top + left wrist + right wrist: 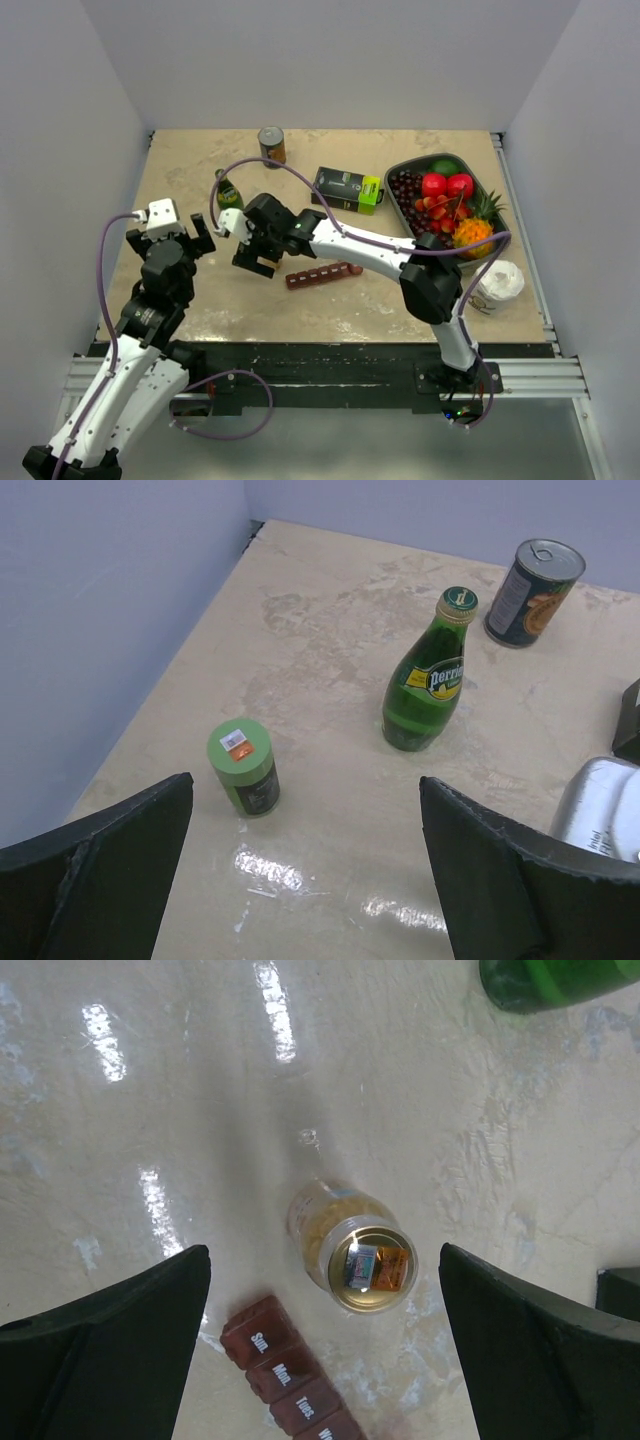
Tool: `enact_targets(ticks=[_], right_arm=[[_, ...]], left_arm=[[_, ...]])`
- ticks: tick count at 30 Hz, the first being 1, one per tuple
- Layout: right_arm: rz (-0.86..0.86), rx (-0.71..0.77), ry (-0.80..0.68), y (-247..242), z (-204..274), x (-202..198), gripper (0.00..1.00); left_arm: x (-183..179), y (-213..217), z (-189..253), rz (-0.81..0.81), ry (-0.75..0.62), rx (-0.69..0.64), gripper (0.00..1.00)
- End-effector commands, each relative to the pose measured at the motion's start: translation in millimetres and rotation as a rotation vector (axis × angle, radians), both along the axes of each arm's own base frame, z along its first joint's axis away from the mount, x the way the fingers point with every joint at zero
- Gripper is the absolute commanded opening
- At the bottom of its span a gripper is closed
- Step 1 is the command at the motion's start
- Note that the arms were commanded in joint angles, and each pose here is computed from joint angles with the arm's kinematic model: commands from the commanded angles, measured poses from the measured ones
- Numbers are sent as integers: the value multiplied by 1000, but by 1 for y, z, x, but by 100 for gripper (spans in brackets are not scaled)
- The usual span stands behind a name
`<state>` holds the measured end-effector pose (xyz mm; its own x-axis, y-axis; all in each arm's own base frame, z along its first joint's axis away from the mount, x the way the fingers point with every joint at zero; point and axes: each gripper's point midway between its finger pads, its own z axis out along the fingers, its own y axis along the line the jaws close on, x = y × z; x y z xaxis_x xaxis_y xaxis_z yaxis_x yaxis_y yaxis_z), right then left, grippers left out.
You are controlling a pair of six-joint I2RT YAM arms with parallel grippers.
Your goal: Sort the pills into containers
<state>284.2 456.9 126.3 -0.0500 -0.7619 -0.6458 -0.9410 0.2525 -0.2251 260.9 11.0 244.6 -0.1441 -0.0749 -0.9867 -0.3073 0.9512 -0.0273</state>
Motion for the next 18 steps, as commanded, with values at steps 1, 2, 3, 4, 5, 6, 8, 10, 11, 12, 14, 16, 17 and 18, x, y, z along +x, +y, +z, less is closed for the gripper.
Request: enact_targets(ticks=[1,2,3,4,5,6,8,10,11,12,14,16,17,18], right_arm=[[-77,29,-6,9,10,11,99],[-86,9,4,8,1,12,98],[-95,7,9,8,0,12,98],[-97,12,10,9,1,14,97],[-96,8,15,10,-1,13,95],[-100,7,15,9,-1,14,94],[-102,3,15,8,-2,14,91],[-105,-2,18,6,-4,15,88],[-103,-1,17,6,-3,14,86],[-108,-3,20,4,-4,15,84],[-110,0,24,2,-2,17,80],[-107,3,31,1,0,17,69],[-107,2,36,0,0,17,65],[-106,4,40,-1,0,17,57]], left_arm=[[-1,7,12,54,-68,-35,100],[-2,8,12,56,-71,-36,100],[-2,8,13,56,-73,-38,100],[-2,8,13,56,-74,-37,100],[-2,8,13,57,-73,-37,100],[-2,8,13,57,-75,-39,100],[-2,8,13,56,-73,-38,100],[-2,7,13,53,-77,-39,100],[-2,7,13,53,-75,-38,100],[-2,7,13,53,-75,-38,100],[-2,7,13,53,-77,-39,100],[-2,7,14,50,-78,-41,100],[-2,7,13,50,-76,-40,100],[-2,6,13,45,-74,-41,100]])
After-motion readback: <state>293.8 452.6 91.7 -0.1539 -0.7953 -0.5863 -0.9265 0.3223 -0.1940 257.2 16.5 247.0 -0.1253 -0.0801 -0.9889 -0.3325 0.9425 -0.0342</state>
